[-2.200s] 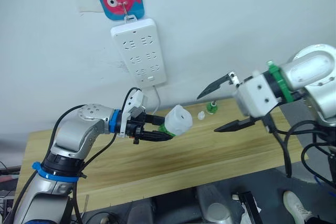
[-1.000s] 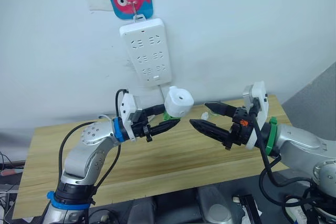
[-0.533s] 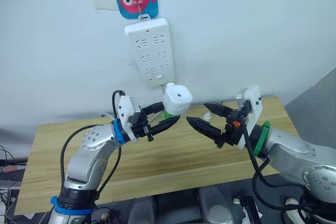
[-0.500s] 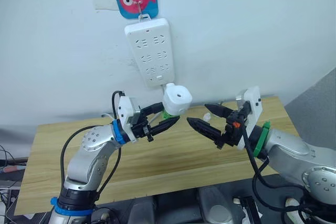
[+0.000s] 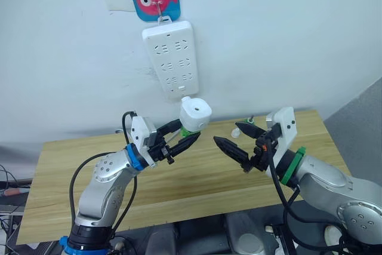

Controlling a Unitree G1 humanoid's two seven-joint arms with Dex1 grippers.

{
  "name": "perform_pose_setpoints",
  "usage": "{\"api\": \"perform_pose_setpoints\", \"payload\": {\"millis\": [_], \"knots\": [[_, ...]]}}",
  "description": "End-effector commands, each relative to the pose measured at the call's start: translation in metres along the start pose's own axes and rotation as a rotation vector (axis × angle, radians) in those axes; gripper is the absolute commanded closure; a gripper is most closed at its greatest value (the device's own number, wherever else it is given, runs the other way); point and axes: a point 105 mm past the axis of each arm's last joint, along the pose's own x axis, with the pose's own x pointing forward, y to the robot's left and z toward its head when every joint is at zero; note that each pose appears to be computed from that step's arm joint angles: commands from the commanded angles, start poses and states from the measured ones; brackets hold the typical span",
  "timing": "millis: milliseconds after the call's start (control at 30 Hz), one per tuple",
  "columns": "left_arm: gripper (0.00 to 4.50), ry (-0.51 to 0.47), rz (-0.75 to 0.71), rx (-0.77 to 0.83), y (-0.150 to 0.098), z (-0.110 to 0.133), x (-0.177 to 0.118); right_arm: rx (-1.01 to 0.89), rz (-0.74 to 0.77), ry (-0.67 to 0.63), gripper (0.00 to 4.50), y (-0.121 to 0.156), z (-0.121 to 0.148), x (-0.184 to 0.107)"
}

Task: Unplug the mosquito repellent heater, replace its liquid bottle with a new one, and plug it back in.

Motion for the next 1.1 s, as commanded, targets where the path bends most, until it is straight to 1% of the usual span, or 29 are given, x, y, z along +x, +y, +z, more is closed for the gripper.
{"api": "perform_pose_setpoints", "payload": {"millis": [33,267,467,733,867,1100], "knots": [[2.29,-0.053,-0.011,0.048,-0.008,0.014,0.005,-0.023,0.025,-0.061,0.00,0.011,0.009,-0.002],[2.29,-0.069,-0.018,0.049,-0.015,0.019,0.018,-0.063,0.022,-0.103,0.00,0.012,0.015,0.006],[2.29,-0.084,-0.006,0.053,-0.016,0.021,0.029,-0.091,0.058,-0.149,0.00,0.022,0.026,0.013],[2.29,-0.083,-0.007,0.070,-0.015,0.018,0.031,-0.095,0.083,-0.181,0.00,0.027,0.036,0.020],[2.29,-0.078,-0.017,0.065,-0.019,0.011,0.029,-0.100,0.087,-0.195,0.00,0.027,0.041,0.023],[2.29,-0.103,-0.036,0.040,-0.024,0.009,0.029,-0.098,0.092,-0.197,0.00,0.027,0.042,0.028]]}}
